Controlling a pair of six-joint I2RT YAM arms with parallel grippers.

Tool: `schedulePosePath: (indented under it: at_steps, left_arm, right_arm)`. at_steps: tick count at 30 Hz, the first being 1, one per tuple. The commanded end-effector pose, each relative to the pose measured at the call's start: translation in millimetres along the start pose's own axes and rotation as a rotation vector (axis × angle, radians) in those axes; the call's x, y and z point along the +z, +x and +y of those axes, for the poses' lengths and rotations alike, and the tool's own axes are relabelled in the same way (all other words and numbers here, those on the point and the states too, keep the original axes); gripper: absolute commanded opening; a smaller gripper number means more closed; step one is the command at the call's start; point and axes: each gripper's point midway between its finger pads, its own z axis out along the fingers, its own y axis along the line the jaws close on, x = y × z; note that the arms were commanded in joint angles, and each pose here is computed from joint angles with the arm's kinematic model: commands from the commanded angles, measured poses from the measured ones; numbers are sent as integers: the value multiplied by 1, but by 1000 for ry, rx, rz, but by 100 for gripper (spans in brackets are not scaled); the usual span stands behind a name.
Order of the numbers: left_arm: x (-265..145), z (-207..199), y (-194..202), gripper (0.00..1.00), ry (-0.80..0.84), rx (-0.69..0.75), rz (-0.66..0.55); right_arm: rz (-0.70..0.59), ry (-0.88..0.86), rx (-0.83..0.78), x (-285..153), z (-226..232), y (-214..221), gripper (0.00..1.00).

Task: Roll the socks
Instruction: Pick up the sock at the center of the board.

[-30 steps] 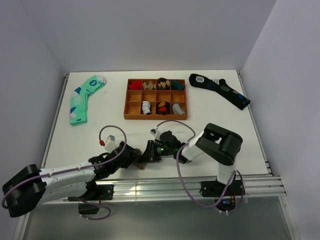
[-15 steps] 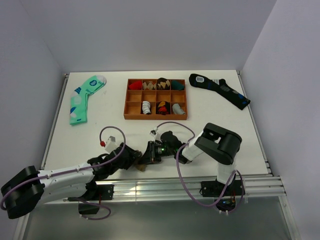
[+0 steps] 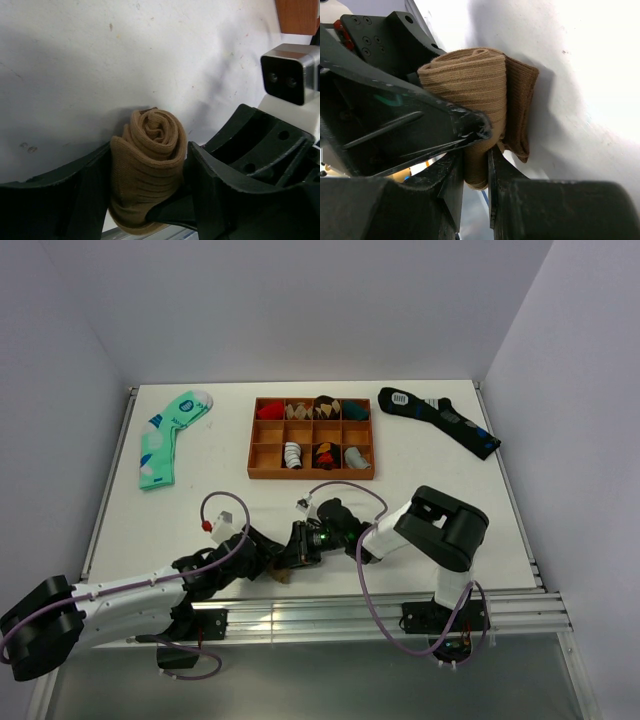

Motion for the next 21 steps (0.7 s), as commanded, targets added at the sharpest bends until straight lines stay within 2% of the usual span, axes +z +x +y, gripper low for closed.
schedulePosePath:
  at_steps: [1,8,12,13,15,17,18,21]
  left_arm:
    - [-5,60,14,63,-179,97,80]
    - [-6,64,16,58,-172,79,90]
    - [-7,62,16,51,-161,71,93]
    - [-7,61,16,45,-153,70,92]
    - [-6,59,16,42,-146,71,94]
    - [-5,55,16,27,-138,78,90]
    - [-5,54,16,16,-136,79,91]
    - [-5,50,15,0,-132,86,87]
  right_arm:
    - [2,-118,-95,2,46,-7,0]
    - [-28,-174,-108,0,61,-13,0]
    - [-29,-205,-110,-1,68,-13,0]
    - [-30,-208,-108,-2,68,-13,0]
    - [-30,-213,-108,-2,69,-14,0]
    - [-29,-212,-108,-2,70,-13,0]
    - [-29,-207,-109,-2,69,-13,0]
    - [-37,-167,-113,-3,63,-14,0]
